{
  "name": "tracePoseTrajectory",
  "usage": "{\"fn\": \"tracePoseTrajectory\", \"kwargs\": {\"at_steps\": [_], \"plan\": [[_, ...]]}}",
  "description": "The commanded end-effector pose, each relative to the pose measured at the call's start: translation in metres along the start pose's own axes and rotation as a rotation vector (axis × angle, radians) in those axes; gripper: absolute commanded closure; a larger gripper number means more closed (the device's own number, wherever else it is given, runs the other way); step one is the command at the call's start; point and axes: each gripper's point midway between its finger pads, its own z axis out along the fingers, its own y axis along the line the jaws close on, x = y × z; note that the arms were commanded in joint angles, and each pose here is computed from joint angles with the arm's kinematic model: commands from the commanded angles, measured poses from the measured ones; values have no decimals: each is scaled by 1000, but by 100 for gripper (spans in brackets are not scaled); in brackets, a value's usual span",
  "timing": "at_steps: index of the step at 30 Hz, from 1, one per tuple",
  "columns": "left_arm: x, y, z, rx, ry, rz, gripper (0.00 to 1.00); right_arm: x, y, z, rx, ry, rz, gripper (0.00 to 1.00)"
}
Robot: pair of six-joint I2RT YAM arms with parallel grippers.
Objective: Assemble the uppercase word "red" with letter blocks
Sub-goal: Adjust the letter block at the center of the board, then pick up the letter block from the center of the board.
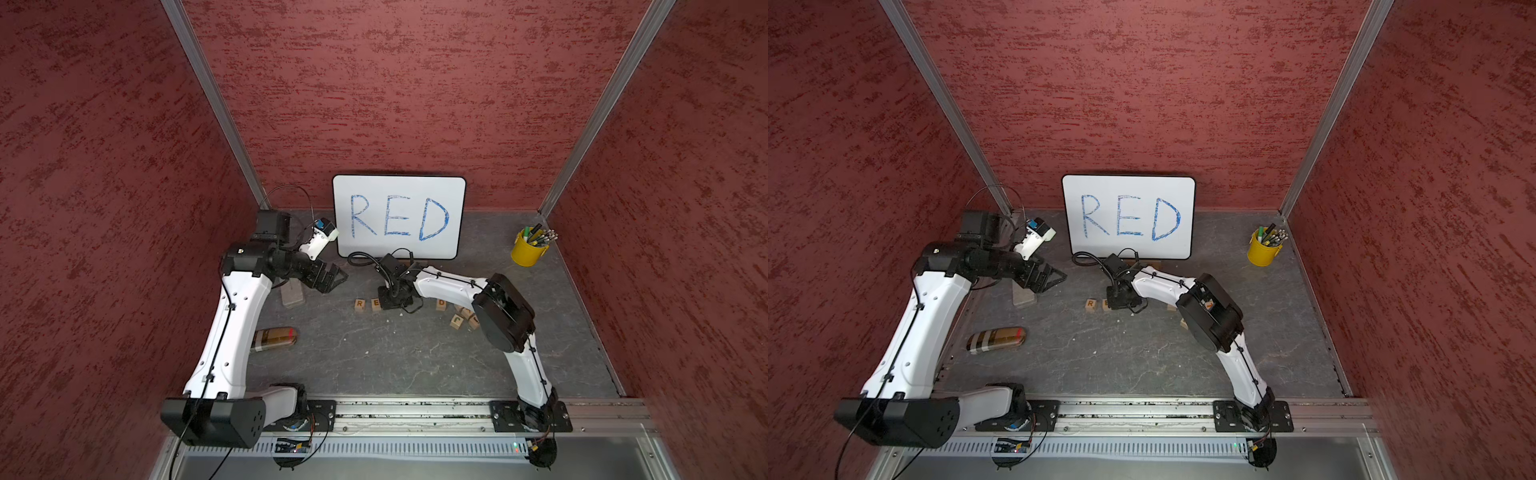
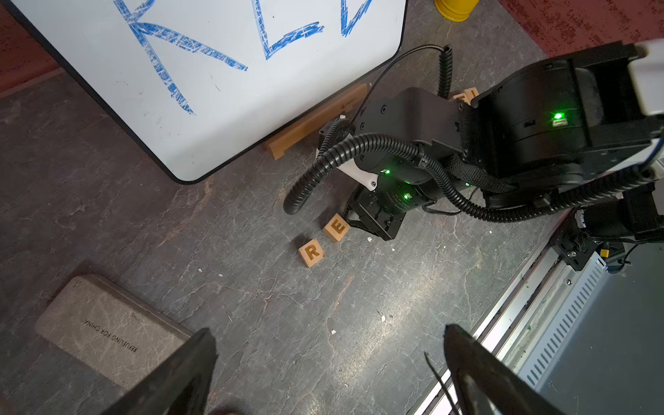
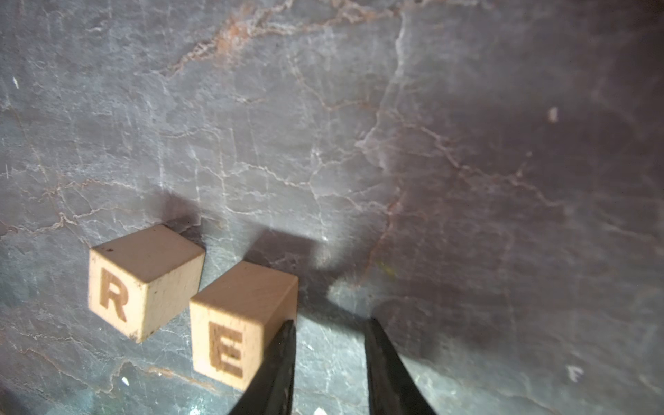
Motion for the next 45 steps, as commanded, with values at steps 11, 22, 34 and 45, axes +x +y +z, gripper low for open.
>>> {"fn": "tracePoseTrajectory", "kwargs": {"at_steps": [11,22,34,45], "plan": [[-11,-15,-1,46,4,81,0,-13,-19,-67,131,-100,19,54],[-27,-65,35,177,46,218,1,8,-100,-152,258,-100,131,48],[-27,-82,53,245,44,264,0,29,-145,-153,223,-80,240,48],[-25,-78,49,211,26,229,0,26,-145,-136,171,-55,225,48]]}}
